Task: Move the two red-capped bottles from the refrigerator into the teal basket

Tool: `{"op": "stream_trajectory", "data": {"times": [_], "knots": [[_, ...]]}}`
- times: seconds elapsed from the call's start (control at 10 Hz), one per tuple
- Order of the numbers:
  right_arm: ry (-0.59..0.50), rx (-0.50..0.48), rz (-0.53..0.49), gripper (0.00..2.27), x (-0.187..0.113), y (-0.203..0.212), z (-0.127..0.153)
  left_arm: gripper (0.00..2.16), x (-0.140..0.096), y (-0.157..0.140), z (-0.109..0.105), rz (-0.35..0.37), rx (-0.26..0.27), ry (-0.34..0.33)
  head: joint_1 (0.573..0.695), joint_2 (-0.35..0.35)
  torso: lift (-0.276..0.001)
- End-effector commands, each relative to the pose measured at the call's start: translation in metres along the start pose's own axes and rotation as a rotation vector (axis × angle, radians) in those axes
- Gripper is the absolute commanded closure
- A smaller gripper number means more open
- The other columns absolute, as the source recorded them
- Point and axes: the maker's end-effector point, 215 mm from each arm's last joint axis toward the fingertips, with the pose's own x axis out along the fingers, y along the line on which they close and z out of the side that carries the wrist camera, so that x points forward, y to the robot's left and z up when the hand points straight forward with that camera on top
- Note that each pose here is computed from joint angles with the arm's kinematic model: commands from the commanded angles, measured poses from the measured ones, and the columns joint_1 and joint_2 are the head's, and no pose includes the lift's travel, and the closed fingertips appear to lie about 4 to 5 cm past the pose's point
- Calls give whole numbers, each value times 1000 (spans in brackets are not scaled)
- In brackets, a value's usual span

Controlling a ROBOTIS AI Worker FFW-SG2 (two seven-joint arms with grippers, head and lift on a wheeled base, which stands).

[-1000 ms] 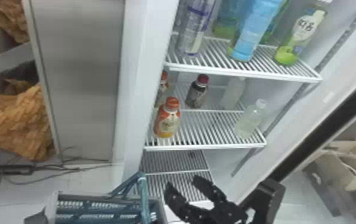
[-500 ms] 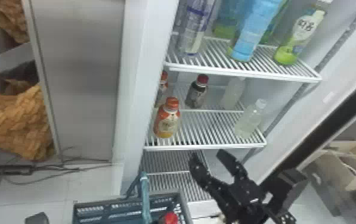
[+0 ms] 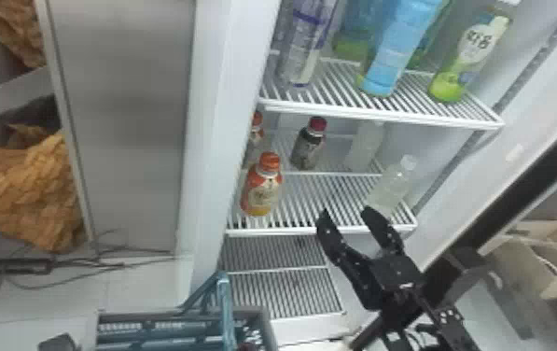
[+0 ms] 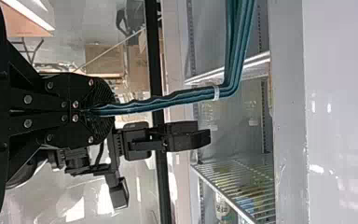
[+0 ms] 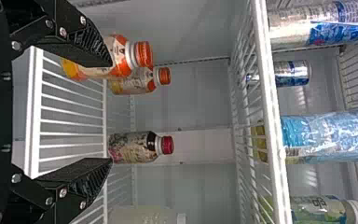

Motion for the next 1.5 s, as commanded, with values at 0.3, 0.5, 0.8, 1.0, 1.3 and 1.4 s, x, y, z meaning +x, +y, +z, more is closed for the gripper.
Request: {"op": "stream_trajectory", "data": {"times": [0.3, 0.5, 0.8, 1.0, 1.3, 1.4], "knots": [[-67, -41, -43, 321, 34, -30, -6, 1153, 0, -1, 2, -2, 2, -1, 695, -350, -228], [-73, -42, -58, 243, 55, -44, -17, 1153, 0, 0, 2, -2, -1, -2, 695, -350, -228], [-84, -55, -64, 130, 83, -56, -24, 1153, -1, 0, 1, 0, -1, 1, 695, -350, -228], [-76, -52, -59, 127, 98, -64, -34, 1153, 0, 1, 0, 0, -2, 3, 695, -350, -228], [-87, -68, -61, 117, 120, -70, -29, 1153, 1, 0, 0, -2, -1, 8, 695, -350, -228], [-85, -64, -52, 104, 133, -69, -30, 1153, 2, 0, -1, -2, -2, 10, 695, -350, -228]]}}
